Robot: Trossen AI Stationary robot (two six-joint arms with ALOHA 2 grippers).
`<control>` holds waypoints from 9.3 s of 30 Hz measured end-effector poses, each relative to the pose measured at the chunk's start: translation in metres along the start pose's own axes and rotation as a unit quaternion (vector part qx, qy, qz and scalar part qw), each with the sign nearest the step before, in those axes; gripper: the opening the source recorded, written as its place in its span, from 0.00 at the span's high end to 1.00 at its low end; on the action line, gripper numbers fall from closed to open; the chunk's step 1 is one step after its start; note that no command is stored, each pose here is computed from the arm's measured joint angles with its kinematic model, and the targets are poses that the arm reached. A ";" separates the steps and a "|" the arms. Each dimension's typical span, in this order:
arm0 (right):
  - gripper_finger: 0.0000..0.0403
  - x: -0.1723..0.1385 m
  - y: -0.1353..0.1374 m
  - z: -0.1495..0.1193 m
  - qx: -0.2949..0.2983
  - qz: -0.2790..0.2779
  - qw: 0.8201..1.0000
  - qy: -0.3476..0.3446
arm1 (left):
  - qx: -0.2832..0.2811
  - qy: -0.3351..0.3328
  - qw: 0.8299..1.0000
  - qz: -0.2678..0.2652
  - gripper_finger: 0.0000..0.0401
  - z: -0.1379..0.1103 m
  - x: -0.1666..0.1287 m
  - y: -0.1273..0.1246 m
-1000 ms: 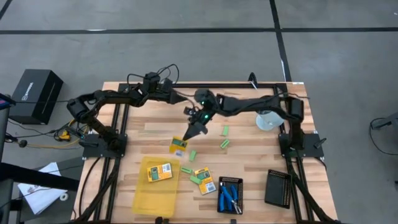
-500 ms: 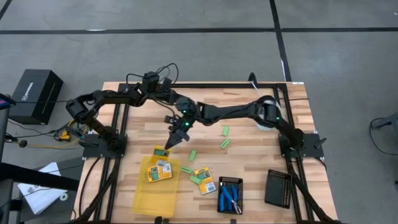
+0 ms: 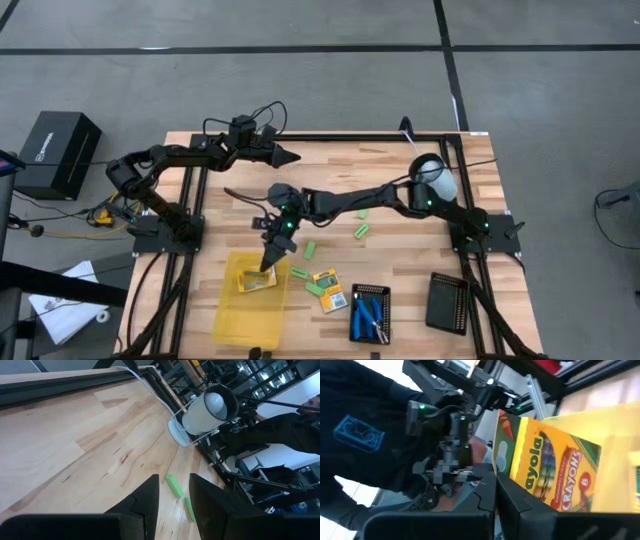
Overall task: Pick & Place School Supplies
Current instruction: Put the yellow crayon box into the yellow bin
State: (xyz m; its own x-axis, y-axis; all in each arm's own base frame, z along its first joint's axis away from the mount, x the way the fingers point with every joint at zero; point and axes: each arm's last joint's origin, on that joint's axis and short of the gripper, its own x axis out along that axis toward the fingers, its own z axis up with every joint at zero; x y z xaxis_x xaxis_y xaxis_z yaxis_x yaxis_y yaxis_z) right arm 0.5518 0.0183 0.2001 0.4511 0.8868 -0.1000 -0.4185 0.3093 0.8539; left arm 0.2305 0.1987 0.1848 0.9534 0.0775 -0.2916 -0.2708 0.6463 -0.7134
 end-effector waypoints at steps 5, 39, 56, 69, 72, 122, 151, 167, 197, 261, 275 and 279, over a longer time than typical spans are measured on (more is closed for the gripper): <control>1.00 0.003 0.002 -0.002 0.001 0.006 1.000 0.009 | 0.000 0.000 1.000 0.000 0.75 0.000 0.000 0.000; 0.45 -0.020 -0.005 0.007 0.041 0.015 0.999 0.012 | -0.006 -0.008 1.000 -0.005 0.75 0.002 0.000 -0.001; 0.56 -0.091 0.063 0.044 -0.045 0.039 0.998 -0.004 | 0.073 -0.116 0.988 -0.066 0.75 0.042 -0.002 -0.036; 0.61 -0.183 0.128 0.010 -0.053 -0.130 0.990 0.014 | 0.080 0.009 0.997 0.012 0.75 0.028 0.010 -0.033; 0.61 -0.197 0.127 -0.006 -0.040 -0.188 0.980 0.050 | 0.080 0.067 0.994 0.039 0.75 0.011 0.015 -0.034; 0.61 -0.336 0.228 -0.028 -0.179 -0.305 0.932 -0.073 | 0.036 0.451 0.892 0.004 0.83 -0.199 -0.001 -0.214; 0.61 -0.336 0.228 -0.030 -0.168 -0.306 0.934 -0.071 | -0.019 0.528 0.849 0.029 0.81 -0.282 0.004 -0.207; 0.61 -0.340 0.228 -0.031 -0.165 -0.309 0.934 -0.072 | -0.053 0.579 0.812 0.046 0.81 -0.304 -0.017 -0.216; 0.61 -0.341 0.227 -0.033 -0.160 -0.309 0.935 -0.070 | -0.131 0.521 0.841 0.067 0.81 -0.267 -0.075 -0.224; 0.61 -0.403 0.242 -0.038 -0.185 -0.363 0.899 -0.162 | -0.269 0.225 0.936 0.030 0.81 -0.226 -0.063 -0.156; 0.61 -0.406 0.245 -0.039 -0.183 -0.366 0.896 -0.170 | -0.113 0.149 0.982 0.025 0.81 -0.106 0.016 -0.116; 0.61 -0.405 0.245 -0.039 -0.179 -0.365 0.898 -0.170 | -0.077 0.169 0.983 -0.013 0.78 -0.078 0.047 -0.121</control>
State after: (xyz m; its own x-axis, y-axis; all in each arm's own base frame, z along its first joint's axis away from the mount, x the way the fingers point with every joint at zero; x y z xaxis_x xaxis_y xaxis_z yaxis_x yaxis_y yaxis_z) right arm 0.2354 -0.2518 0.4299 0.8970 0.2658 -0.3531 -0.1130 0.9103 0.3981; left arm 0.2978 0.0649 0.2072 0.8689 -0.2103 -0.4480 -0.2882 0.5209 -0.8035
